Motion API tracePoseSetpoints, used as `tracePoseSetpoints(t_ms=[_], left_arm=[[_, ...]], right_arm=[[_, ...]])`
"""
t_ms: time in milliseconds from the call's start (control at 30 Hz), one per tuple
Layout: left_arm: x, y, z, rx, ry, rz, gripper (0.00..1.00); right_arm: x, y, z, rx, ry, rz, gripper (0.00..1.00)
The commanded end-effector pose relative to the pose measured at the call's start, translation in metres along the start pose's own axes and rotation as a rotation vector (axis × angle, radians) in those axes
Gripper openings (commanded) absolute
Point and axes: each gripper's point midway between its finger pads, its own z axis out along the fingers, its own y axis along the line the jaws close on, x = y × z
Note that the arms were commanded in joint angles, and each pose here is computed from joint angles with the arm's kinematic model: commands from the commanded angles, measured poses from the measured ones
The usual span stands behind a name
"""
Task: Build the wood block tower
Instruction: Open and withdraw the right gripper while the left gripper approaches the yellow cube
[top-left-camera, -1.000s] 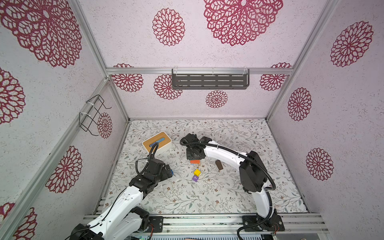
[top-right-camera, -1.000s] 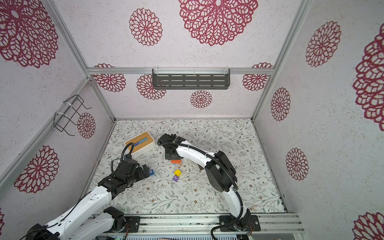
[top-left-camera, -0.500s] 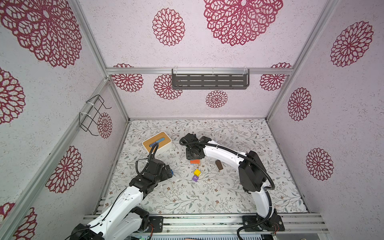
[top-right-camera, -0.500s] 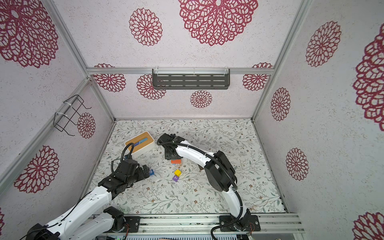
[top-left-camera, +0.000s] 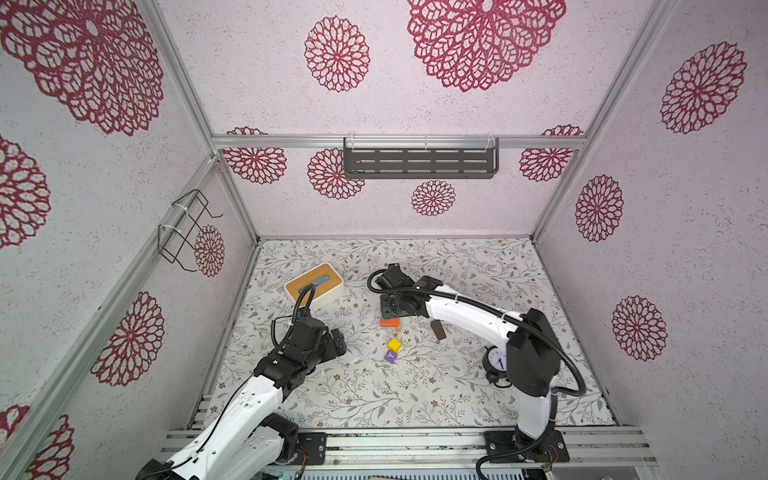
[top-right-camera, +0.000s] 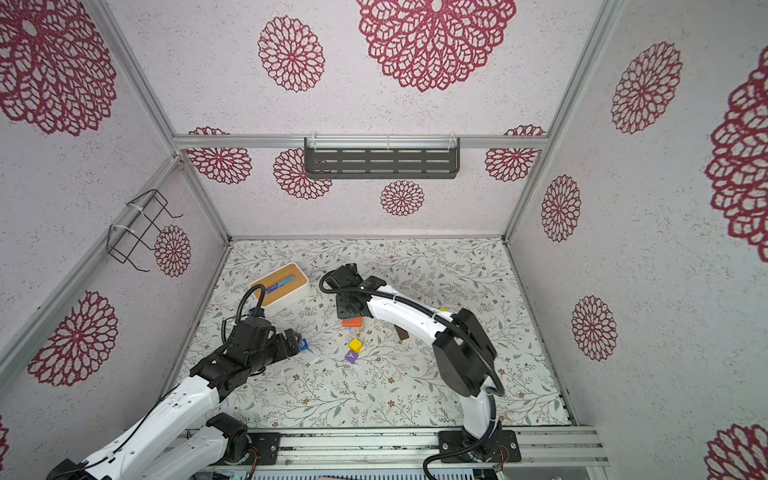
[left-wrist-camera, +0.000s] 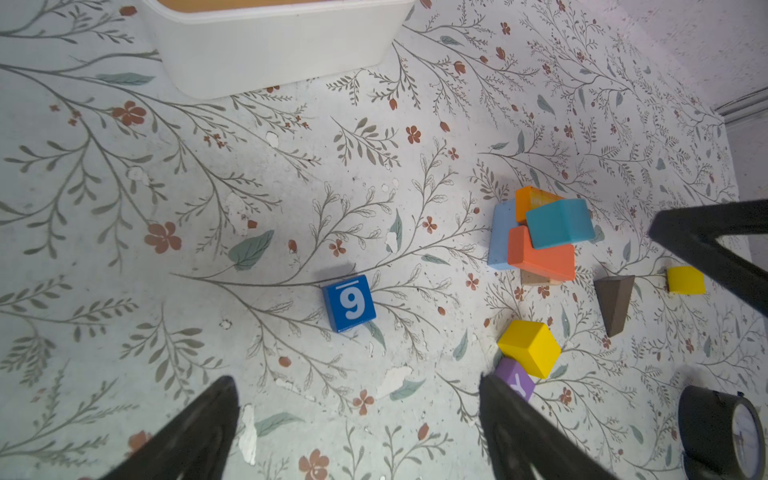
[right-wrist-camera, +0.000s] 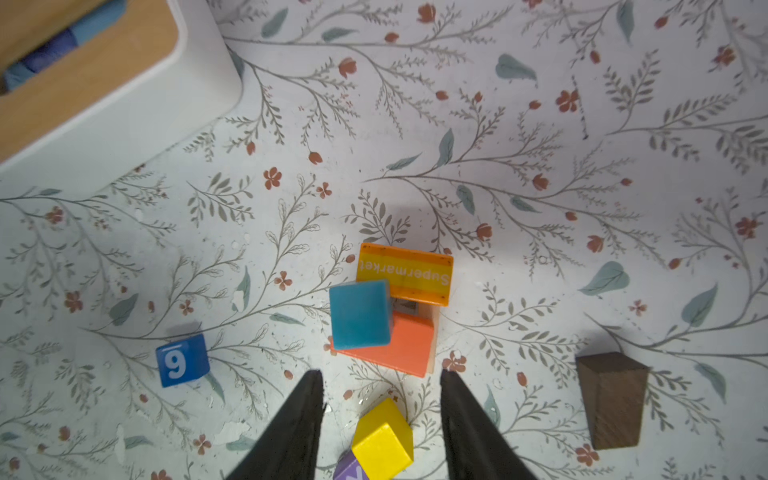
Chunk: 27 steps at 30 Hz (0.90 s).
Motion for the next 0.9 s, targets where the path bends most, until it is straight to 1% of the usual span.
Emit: tracePoseSetpoints(t_ms=[0, 133, 267, 433, 500, 700, 867], left_arm=[[-0.004, -0.028, -0.005, 0.056, 0.026, 0.057, 0.90], [0.000, -0.064, -0.004, 0.089, 0.045, 0.180, 0.88], [0.008, -0.095, 0.004, 0.132, 0.080, 0.279, 0.82], [0.021, -0.129, 0.019, 0.154, 0.117, 0.418, 0.67], [0.026, -0.139, 0.025, 0.148, 0.130, 0.471, 0.64], [0.045, -0.155, 0.050, 0.117, 0.191, 0.590, 0.59], [0.058, -0.155, 0.071, 0.073, 0.240, 0.642, 0.55]], right_arm=[[-0.030, -0.013, -0.036, -0.092, -0.150, 0.022, 0.51], [-0.028, -0.049, -0.054, -0.136, -0.207, 0.058, 0.54], [-0.022, -0.081, -0.070, -0.166, -0.251, 0.076, 0.56], [-0.013, -0.103, -0.083, -0.227, -0.287, 0.082, 0.53], [-0.010, -0.108, -0.085, -0.232, -0.296, 0.077, 0.52], [-0.005, -0.118, -0.085, -0.256, -0.309, 0.074, 0.52], [-0.003, -0.123, -0.084, -0.263, -0.321, 0.073, 0.53]])
